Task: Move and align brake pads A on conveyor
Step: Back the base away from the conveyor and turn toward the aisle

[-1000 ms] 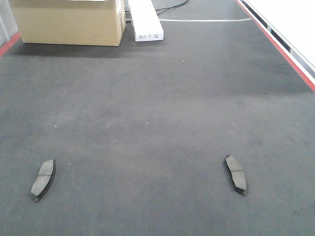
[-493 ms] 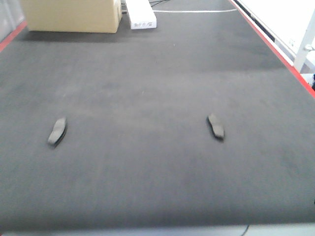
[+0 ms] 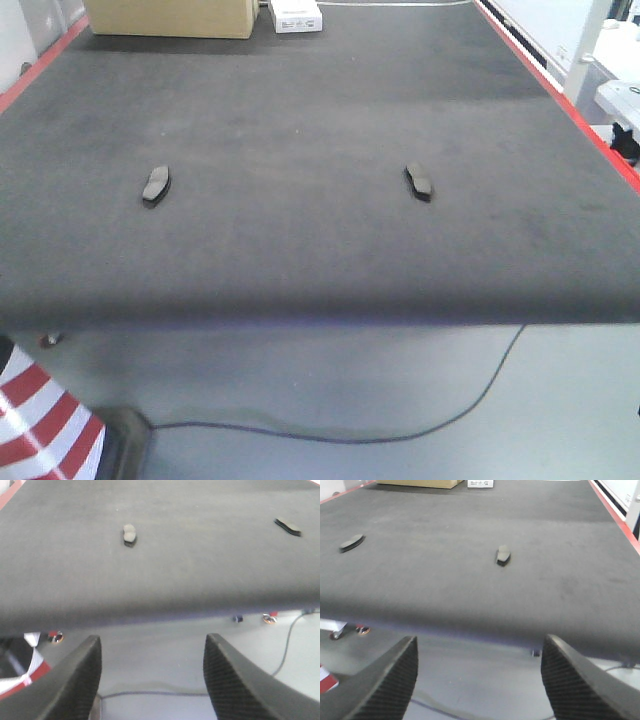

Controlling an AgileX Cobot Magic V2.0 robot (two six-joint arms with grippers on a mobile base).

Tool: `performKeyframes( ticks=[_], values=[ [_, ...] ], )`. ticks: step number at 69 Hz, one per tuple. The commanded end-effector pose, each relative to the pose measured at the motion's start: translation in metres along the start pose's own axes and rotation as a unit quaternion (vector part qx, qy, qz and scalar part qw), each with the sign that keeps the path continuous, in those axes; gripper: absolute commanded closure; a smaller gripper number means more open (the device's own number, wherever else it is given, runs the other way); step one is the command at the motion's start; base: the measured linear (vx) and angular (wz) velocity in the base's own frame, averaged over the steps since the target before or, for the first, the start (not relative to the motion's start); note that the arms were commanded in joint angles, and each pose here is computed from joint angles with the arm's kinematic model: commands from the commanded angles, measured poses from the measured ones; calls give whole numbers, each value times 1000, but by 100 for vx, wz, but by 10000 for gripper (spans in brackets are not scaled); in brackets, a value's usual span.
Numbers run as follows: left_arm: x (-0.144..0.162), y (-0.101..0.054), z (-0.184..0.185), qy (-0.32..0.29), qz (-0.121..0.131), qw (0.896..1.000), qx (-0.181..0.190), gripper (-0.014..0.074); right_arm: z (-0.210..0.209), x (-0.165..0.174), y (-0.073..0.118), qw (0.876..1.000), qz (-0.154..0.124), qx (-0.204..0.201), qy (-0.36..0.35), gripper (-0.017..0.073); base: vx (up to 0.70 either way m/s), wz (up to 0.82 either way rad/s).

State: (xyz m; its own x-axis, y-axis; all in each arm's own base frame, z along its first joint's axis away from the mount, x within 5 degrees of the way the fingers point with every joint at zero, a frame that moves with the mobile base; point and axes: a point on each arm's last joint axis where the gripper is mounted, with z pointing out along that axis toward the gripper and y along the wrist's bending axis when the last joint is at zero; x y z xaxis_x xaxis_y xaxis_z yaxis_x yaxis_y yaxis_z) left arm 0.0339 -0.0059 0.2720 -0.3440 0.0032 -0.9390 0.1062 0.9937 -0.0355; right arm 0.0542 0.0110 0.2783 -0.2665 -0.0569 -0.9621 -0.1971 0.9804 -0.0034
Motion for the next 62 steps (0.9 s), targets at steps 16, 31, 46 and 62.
performKeyframes(
  ticks=[16, 31, 46, 62],
  values=[
    [-13, -1, -2, -41, -1, 999, 4, 155, -1, -14, -1, 999, -10, 5, -41, 54, -36, 0],
    [-13, -1, -2, -41, -1, 999, 4, 155, -1, -14, -1, 999, -10, 5, -41, 54, -31, 3],
    [-13, -1, -2, -41, -1, 999, 4, 155, -1, -14, -1, 999, -10, 5, -41, 54, -25, 2],
    [-13, -1, -2, -41, -1, 999, 4, 155, -1, -14, -1, 999, -10, 5, -41, 54, -18, -21]
  ],
)
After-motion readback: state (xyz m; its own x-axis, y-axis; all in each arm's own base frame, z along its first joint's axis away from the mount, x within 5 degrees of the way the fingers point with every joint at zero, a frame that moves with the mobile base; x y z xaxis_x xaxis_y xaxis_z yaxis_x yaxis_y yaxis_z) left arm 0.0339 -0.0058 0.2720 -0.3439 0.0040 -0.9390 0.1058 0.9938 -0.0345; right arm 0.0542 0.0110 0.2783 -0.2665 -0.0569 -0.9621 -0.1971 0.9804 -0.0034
